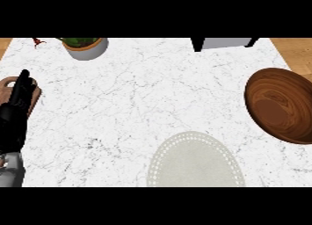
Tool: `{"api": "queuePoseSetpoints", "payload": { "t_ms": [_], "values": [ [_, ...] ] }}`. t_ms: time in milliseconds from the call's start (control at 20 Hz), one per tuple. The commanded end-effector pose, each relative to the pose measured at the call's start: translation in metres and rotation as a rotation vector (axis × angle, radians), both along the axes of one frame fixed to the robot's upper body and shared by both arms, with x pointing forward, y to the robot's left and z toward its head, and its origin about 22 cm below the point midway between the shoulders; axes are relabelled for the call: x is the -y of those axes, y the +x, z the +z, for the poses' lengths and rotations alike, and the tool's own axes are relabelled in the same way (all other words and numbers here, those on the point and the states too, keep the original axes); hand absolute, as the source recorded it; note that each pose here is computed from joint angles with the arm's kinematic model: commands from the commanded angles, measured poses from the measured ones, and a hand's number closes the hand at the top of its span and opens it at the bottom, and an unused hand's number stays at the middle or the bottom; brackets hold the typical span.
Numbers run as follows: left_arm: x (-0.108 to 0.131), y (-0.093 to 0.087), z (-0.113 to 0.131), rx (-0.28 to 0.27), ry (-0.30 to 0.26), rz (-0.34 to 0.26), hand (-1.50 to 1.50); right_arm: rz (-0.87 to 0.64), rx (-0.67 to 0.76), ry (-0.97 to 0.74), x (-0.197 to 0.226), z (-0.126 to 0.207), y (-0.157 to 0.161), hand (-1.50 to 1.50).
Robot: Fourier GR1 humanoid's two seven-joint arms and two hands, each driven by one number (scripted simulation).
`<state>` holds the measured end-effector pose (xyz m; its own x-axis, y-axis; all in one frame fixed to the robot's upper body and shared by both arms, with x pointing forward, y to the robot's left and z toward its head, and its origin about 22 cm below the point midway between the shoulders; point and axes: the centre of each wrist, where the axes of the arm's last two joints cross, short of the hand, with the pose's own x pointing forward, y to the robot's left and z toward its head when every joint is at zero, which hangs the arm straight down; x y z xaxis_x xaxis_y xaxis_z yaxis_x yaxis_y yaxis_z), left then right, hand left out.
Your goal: Pick the croissant from the placemat and place it in the bowl
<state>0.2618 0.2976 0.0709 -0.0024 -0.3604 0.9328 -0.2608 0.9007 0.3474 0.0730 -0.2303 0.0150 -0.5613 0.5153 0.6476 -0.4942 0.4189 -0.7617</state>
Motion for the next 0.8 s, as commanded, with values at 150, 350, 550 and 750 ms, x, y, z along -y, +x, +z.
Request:
{"api": "queuePoseSetpoints", "payload": {
  "t_ms": [150,350,550,750],
  "values": [
    [0.009,0.003,0.003,0.014,0.007,-0.024,0.00,-0.262,0.116,0.081,0.033,0.082,-0.041,1.50],
    [0.025,0.007,-0.014,0.015,-0.012,-0.078,0.00,-0.409,0.117,0.112,0.045,0.091,-0.050,1.50],
    [0.030,0.013,0.006,0.028,-0.008,-0.114,0.00,-0.478,0.128,0.192,0.065,0.098,-0.030,1.50],
    [0.023,0.028,0.008,0.045,0.007,-0.131,0.00,-0.552,0.154,0.284,0.077,0.099,0.007,1.50]
  ]
}}
